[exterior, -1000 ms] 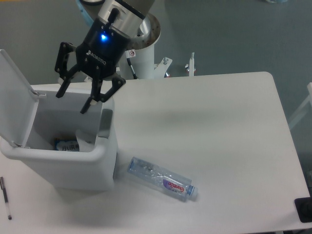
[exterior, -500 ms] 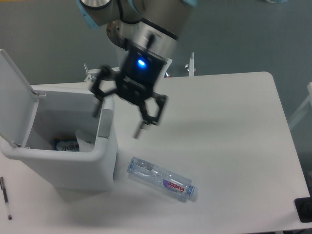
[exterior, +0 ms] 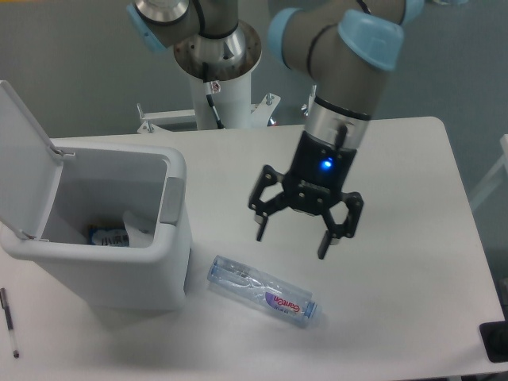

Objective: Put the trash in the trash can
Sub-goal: 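Move the open gripper to the plastic bottle and lower it, then grasp the bottle near its cap and drag it along the table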

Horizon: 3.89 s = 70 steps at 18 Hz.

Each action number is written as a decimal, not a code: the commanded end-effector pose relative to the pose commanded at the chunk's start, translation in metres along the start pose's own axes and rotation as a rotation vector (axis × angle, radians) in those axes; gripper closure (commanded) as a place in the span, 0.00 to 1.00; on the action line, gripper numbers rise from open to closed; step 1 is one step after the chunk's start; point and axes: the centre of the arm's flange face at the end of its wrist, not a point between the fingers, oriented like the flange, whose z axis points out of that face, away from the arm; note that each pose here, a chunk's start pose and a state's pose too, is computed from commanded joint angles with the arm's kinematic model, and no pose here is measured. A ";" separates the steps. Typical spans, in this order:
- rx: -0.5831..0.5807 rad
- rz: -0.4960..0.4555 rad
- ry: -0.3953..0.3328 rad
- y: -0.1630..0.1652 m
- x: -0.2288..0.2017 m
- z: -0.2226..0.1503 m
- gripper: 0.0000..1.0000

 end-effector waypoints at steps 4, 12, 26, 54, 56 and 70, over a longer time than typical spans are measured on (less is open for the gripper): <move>-0.047 -0.260 -0.077 0.007 -0.009 0.010 0.00; -0.242 -0.528 -0.237 0.023 -0.044 0.084 0.00; -0.438 -0.749 -0.450 0.030 -0.058 0.198 0.00; -0.485 -0.897 -0.555 0.061 -0.054 0.259 0.43; -0.476 -0.895 -0.554 0.057 -0.054 0.257 0.48; -0.265 -0.764 -0.508 -0.015 -0.034 0.158 0.47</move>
